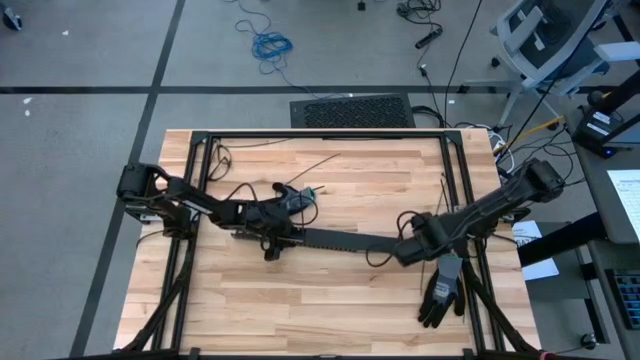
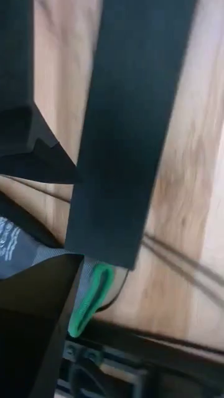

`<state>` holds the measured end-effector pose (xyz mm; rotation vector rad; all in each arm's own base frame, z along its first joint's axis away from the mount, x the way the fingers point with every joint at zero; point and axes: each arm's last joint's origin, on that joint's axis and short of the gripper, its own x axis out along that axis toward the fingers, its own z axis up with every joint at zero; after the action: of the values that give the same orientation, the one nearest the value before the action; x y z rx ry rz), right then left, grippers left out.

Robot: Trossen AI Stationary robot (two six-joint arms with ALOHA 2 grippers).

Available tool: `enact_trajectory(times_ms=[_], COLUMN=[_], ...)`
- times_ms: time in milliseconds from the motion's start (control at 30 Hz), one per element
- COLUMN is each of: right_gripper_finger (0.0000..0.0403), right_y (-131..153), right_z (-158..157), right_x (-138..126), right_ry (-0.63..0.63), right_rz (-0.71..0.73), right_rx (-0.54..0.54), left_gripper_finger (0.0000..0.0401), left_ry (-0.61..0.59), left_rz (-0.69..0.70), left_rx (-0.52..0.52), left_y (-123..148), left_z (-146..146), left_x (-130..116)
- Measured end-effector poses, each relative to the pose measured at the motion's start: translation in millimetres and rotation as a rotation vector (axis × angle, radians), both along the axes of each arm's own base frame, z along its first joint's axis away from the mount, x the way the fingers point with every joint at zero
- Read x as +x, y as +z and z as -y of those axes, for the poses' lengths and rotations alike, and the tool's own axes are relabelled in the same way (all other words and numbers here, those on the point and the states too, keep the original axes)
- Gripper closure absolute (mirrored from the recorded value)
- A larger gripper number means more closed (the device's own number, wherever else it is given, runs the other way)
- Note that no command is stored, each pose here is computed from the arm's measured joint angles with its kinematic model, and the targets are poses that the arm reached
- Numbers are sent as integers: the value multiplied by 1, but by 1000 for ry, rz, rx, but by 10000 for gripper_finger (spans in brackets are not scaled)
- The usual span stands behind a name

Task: Ziptie cables
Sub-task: Close the black cable duct lid

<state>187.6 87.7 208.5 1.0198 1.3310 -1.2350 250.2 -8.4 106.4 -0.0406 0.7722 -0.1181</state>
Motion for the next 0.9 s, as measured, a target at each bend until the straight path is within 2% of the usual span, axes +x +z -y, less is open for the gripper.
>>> enact_trajectory(times_ms=[133,267,433,600,900], right_gripper_finger=[218,218,220,239,273], right_y=[-12,-13,-9,-6,-36], right_z=[1,2,1,0,3], right_x=[-9,-18,-29,-38,-42], right_ry=[-139,-228,-286,-338,-367], right_rz=[-36,-96,-198,-283,-231], right_rx=[-46,-114,-151,-177,-139], left_gripper_finger=[136,136,136,136,136], left_ry=[13,8,6,27,28], left_rz=[-9,-13,-13,-15,-15], left_rx=[-19,-17,-15,-25,-23], left_y=[0,0,0,0,0], left_z=[4,7,8,9,9], left_x=[-1,-1,-1,-1,-1])
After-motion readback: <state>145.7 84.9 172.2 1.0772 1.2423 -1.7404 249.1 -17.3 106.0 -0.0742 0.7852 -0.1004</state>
